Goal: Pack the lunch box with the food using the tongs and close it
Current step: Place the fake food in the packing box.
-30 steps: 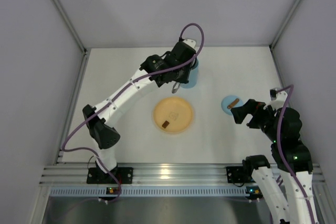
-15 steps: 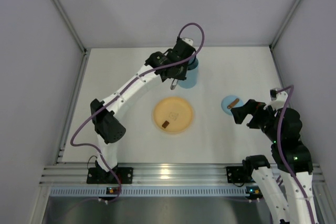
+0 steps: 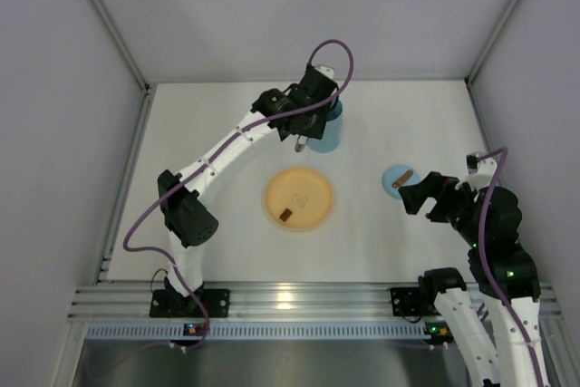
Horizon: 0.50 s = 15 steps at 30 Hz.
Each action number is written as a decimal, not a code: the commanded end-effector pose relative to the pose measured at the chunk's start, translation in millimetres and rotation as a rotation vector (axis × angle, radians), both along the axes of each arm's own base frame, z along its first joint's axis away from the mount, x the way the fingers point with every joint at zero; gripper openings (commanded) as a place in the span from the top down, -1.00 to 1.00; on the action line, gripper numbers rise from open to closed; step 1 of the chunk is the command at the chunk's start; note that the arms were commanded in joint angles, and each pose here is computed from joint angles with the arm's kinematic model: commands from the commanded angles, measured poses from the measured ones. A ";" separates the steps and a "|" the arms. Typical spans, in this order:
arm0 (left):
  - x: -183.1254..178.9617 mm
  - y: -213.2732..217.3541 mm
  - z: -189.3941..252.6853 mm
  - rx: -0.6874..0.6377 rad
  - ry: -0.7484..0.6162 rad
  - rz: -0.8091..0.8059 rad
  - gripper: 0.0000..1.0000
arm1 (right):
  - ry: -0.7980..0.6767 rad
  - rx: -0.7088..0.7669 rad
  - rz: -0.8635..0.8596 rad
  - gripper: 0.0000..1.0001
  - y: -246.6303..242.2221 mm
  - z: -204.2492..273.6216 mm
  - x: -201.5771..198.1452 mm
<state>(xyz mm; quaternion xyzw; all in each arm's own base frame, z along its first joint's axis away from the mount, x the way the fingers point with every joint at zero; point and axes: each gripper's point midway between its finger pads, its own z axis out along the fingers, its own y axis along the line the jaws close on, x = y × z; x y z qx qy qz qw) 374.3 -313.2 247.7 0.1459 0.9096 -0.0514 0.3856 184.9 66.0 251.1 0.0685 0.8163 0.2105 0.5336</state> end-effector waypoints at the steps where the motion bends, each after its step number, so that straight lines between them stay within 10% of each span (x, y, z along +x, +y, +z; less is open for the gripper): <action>1: 8.5 -6.5 32.0 -0.068 -0.077 -0.009 0.04 | -0.023 -0.001 -0.007 -0.99 -2.0 5.4 0.1; 15: -34.5 24.6 79.0 -0.121 -0.094 -0.044 0.05 | -0.025 0.001 -0.003 -0.99 -1.1 7.1 1.3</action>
